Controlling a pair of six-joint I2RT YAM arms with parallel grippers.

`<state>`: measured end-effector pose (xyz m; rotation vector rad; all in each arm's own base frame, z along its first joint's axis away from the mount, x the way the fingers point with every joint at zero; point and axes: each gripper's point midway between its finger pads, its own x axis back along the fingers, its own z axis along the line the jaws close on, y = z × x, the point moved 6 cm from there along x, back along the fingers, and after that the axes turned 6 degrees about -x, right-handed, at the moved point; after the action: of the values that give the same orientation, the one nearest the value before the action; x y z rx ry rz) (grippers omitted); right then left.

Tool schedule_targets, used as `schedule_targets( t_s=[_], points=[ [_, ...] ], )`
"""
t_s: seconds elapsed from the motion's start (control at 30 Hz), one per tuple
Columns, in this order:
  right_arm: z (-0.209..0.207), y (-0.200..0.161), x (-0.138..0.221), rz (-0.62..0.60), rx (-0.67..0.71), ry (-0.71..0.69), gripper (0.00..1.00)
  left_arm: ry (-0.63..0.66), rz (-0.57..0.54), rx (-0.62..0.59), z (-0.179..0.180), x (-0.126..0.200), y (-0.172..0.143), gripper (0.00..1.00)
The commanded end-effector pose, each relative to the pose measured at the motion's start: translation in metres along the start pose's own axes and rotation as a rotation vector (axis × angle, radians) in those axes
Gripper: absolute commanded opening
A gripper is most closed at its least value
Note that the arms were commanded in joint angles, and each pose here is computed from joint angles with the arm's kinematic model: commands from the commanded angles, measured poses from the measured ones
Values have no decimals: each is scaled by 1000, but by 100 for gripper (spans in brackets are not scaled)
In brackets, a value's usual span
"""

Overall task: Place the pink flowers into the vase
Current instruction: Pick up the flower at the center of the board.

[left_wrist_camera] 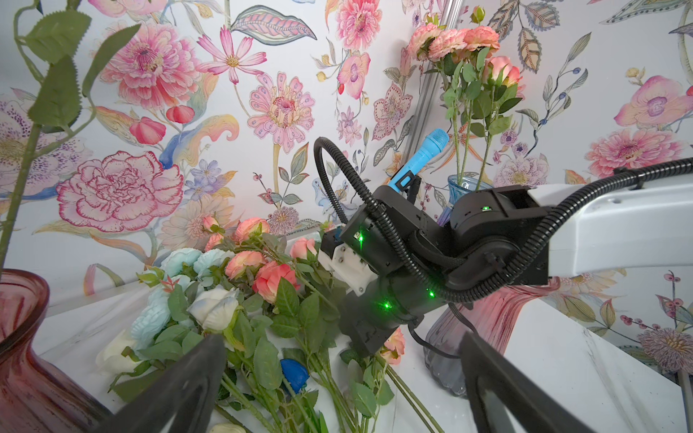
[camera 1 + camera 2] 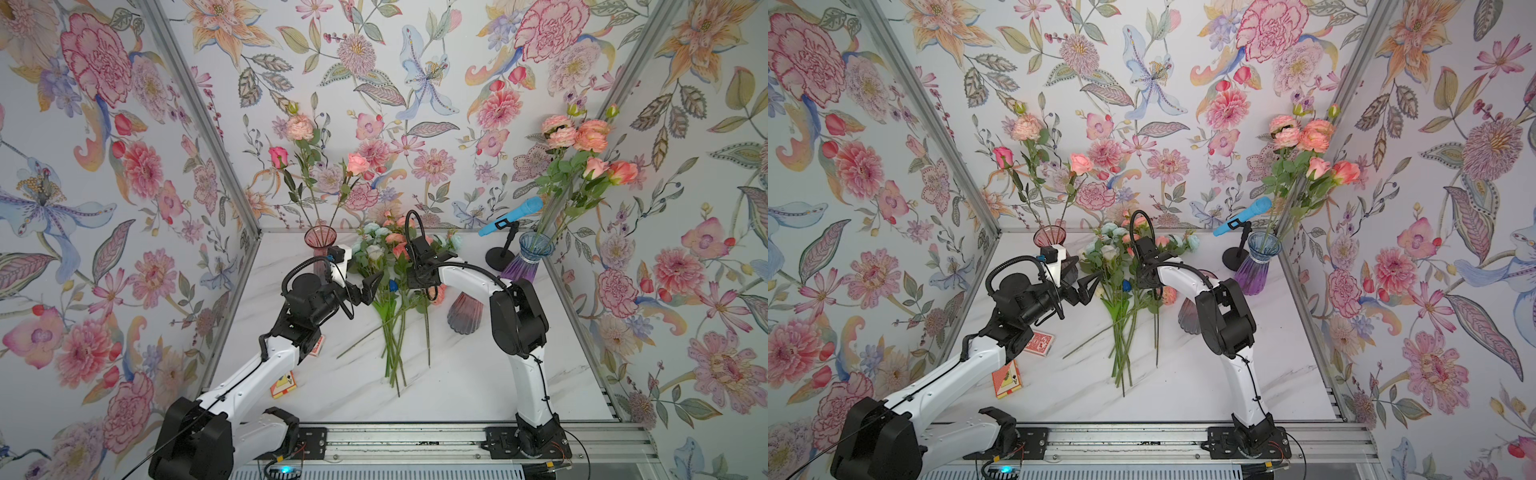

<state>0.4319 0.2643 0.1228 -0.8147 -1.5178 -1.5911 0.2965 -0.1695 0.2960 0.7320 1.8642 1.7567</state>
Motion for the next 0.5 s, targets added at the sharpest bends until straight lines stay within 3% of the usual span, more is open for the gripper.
schedule_targets(
  t_s=[0.0,0.47],
  points=[
    [-1,14,30,-40,-20,35,0,-10,-4,5,-3,-2,-2,100],
    [2,27,98,-150,-18,100,0,1,9,97,4,-22,-4,100]
  ],
)
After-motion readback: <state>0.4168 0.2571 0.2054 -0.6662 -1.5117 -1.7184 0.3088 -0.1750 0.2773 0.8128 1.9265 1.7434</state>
